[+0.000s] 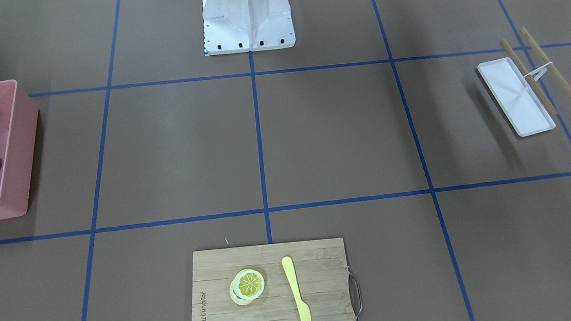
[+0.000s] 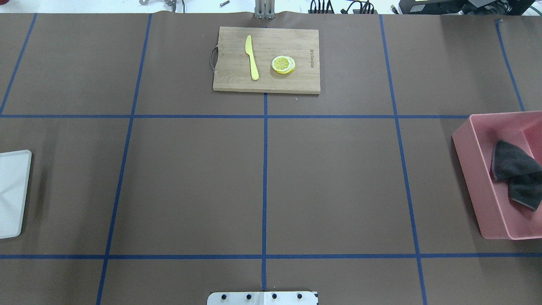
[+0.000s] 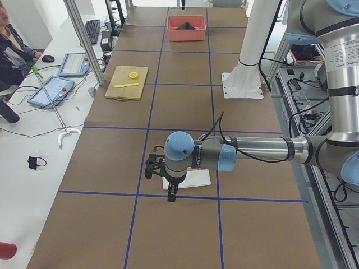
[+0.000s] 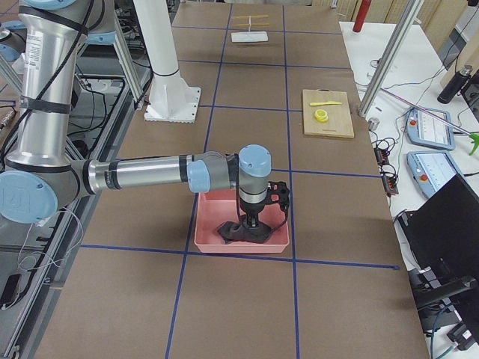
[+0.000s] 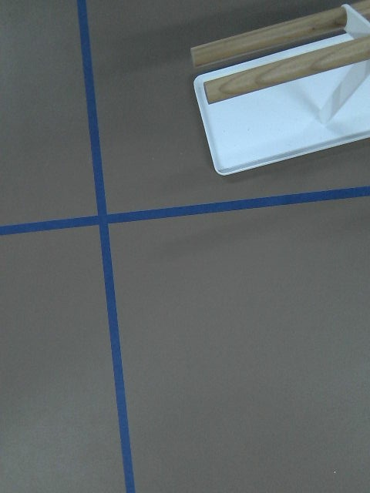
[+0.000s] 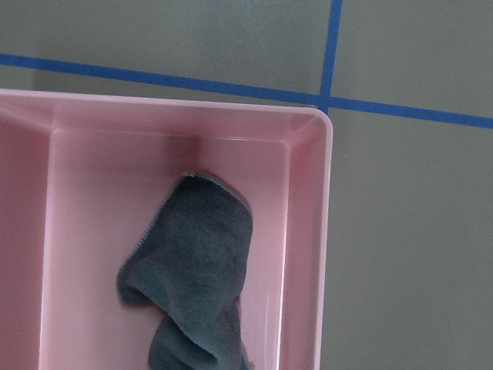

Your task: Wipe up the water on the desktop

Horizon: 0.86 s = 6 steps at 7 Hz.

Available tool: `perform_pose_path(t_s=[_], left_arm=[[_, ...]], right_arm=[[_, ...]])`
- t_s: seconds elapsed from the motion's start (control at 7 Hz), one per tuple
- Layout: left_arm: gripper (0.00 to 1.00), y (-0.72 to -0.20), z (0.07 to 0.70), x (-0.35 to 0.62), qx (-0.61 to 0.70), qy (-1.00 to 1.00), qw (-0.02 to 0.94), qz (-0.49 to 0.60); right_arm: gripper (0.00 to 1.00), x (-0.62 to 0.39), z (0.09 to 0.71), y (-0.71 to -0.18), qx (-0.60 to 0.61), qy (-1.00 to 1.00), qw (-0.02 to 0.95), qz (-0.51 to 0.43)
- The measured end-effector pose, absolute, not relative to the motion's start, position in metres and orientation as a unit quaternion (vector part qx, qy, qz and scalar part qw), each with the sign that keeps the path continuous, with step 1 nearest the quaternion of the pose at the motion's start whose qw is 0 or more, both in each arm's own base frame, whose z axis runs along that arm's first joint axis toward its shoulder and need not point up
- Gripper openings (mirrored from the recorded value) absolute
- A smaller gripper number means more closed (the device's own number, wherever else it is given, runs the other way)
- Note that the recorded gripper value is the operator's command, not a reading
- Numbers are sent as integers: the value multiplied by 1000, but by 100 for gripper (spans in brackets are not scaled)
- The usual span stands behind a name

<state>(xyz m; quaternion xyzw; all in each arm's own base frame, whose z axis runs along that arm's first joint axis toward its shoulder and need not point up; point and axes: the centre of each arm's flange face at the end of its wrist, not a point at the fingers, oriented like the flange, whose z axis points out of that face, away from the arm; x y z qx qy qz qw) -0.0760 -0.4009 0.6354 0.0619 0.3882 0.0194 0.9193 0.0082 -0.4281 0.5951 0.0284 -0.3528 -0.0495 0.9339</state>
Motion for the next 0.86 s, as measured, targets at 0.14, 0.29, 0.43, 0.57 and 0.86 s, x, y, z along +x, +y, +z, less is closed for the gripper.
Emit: perform_pose_path(t_s=[0.14, 0.29, 0.43, 0.57, 0.86], left_arm=[[98, -401, 637, -76, 58, 388, 920, 11], [98, -403, 636, -76, 56, 387, 920, 6], [98, -404, 635, -76, 55, 387, 920, 3], [98, -405, 633, -75, 53, 389, 920, -3], [98, -409, 630, -70, 47, 391, 919, -10]], right_arm=[[100, 8, 596, -428, 27, -353, 934, -49], [100, 8, 596, -428, 27, -353, 934, -49], [100, 8, 596, -428, 26, -354, 934, -49], [100, 8, 597, -428, 26, -353, 934, -49], [100, 8, 598, -427, 25, -353, 934, -49]])
